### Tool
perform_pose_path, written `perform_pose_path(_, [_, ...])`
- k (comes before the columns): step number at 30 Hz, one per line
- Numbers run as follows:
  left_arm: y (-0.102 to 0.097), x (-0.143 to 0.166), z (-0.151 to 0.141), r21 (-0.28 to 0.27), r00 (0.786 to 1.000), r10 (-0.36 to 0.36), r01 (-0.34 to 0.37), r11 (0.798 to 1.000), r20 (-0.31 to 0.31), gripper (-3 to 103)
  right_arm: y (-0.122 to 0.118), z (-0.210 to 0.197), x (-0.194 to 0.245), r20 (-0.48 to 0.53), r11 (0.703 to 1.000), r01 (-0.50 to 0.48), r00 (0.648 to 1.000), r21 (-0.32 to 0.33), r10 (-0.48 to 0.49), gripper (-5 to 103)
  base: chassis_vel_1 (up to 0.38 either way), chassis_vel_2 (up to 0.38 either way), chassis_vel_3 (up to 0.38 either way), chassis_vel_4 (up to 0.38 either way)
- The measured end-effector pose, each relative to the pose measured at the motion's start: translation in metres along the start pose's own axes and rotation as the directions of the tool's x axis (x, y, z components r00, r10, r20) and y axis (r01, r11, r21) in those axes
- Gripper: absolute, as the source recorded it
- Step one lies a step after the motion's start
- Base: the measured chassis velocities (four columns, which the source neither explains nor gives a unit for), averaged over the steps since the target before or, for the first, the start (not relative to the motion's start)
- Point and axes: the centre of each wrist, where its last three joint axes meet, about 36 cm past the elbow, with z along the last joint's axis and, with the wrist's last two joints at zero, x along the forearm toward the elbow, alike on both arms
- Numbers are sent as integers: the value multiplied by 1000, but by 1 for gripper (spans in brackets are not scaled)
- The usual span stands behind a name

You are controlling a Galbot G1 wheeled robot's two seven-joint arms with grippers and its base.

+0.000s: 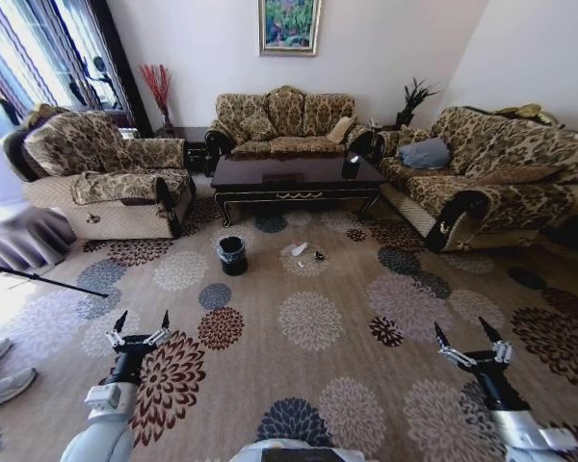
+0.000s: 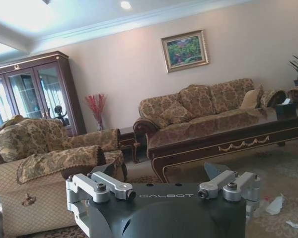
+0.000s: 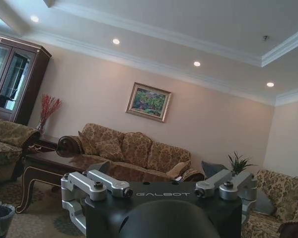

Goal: Move to the front of the table and pick up the trash from the floor, then place it into the trash bin.

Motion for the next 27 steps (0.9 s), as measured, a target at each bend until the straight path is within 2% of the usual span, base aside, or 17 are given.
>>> perform_pose_path(4, [0,1,-2,-13,999,46,-46,999,2,100,1,-1,-2,-2,1000,2,1000,-4,-2,100,0,0,0,0])
perform_pose_path(7, [-1,3,-1,-21,999,55,-55,998,-4,100,4,0,-3,2,1000,12,1000,-15,-12,100,0,0,0,0])
perform_pose_path(18, [-4,6,-1,1,998,58,-58,998,15,100,6,5,-2,0,999,18,1000,-29,-18,100,0,0,0,0])
perform_pose_path(27, [-5,8,0,20,998,69,-69,997,4,100,8,6,0,-4,999,19,1000,-34,-19,100,0,0,0,0])
